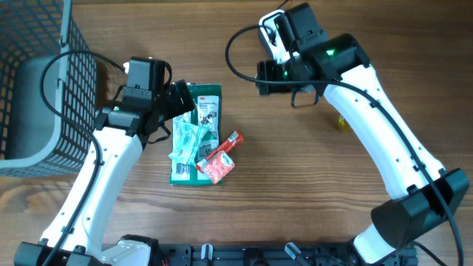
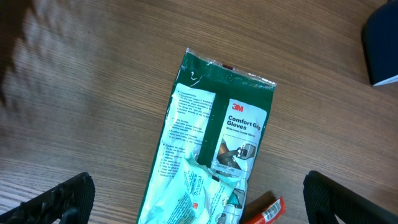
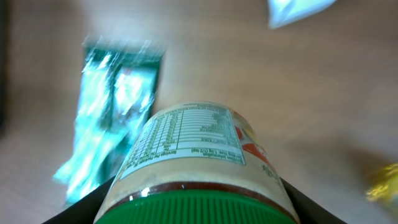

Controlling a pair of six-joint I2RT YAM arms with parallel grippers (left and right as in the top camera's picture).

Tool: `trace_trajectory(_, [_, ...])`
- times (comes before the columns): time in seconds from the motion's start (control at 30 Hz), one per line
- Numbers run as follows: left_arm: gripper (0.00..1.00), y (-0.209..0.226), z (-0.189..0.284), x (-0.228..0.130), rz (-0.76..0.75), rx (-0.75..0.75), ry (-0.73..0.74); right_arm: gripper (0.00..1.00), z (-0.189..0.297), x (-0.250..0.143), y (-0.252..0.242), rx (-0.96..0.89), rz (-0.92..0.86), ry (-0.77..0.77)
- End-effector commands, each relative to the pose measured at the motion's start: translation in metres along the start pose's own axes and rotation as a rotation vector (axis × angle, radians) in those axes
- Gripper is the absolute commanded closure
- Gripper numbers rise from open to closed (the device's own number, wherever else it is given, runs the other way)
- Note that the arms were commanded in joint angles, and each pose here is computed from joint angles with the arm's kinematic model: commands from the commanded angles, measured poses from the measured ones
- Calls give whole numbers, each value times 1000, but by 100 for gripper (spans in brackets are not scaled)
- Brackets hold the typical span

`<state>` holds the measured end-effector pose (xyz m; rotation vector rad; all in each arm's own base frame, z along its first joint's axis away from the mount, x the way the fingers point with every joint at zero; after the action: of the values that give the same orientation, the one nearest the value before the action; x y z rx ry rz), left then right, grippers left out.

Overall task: Scan the item barcode
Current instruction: 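Carry the jar up to the white scanner and hold its label there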

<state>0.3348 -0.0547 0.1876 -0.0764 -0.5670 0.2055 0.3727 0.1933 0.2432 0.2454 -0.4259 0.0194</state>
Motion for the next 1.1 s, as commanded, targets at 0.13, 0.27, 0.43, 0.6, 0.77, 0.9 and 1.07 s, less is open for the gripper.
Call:
trace_trajectory(0.13, [0, 2, 0, 2, -5, 9, -8, 96, -25, 58, -31, -220, 117, -302])
trace_trajectory(0.27, [0, 2, 0, 2, -5, 9, -8, 96, -60, 85, -45, -236, 122, -367])
trace_trajectory(0.43, [0, 2, 0, 2, -5, 9, -8, 96, -107, 111, -65, -207, 72, -424])
trace_trajectory(0.6, [0, 2, 0, 2, -5, 9, -8, 96, -139, 133, -50, -18, 76, -499])
trace_trajectory(0.77, [0, 2, 0, 2, -5, 9, -8, 96, -149, 151, -45, 40, 5, -605])
trace_trajectory(0.9, [0, 2, 0, 2, -5, 9, -8, 96, -171, 152, -50, 42, 2, -623])
trace_trajectory(1.07, [0, 2, 0, 2, -5, 9, -8, 96, -189, 148, -56, 56, -17, -604])
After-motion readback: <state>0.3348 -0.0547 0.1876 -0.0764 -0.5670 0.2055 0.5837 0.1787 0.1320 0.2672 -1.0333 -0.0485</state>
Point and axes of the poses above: each gripper's point midway between its finger pads, its own z axis back along the fingers, its own y axis along the line the jaws close on, x = y × z, the point moved 3 cm from there along z, back along the fingers, and after that the axes turned 8 degrees about -z, right-handed, at the moved point
